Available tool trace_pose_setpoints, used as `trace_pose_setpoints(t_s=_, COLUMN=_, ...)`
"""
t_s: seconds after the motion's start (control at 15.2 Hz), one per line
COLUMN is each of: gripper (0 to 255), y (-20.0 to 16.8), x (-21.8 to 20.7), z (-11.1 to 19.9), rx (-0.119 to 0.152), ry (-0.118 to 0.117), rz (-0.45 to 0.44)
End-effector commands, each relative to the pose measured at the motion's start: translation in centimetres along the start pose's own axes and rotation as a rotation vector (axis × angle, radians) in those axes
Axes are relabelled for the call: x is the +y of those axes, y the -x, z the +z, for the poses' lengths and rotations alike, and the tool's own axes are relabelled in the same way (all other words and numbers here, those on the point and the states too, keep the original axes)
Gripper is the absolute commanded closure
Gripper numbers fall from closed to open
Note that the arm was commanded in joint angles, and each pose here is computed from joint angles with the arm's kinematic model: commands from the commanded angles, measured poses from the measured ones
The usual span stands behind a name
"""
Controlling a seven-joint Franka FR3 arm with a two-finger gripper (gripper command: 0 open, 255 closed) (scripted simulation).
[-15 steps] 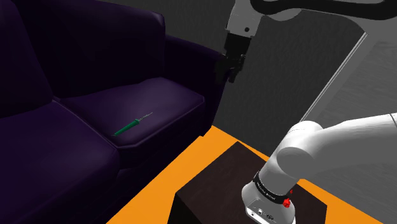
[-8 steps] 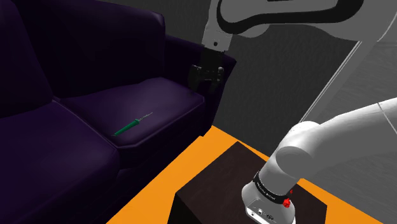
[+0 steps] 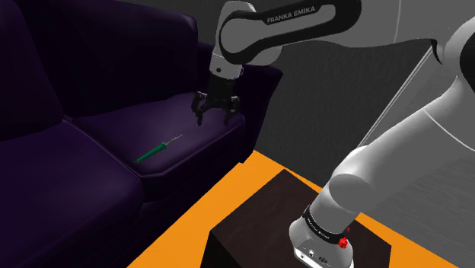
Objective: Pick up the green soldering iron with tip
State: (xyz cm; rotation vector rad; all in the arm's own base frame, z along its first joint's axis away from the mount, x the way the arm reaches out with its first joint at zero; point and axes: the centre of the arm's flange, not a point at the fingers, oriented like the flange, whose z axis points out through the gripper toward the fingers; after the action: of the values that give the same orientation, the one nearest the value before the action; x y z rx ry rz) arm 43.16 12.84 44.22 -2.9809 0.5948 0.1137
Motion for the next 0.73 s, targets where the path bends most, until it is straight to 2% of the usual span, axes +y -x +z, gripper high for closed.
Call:
trace_pose_setpoints(t_s=0.0, gripper=0, y=-1.6, x=-1.4, z=1.5, rx=-0.002, ry=-0.012, rz=0.060)
trace_pose_setpoints(t_s=0.66, gripper=0, y=-10.0, x=-6.7, z=9.7, rx=-0.014, ry=-0.065, rz=0.344)
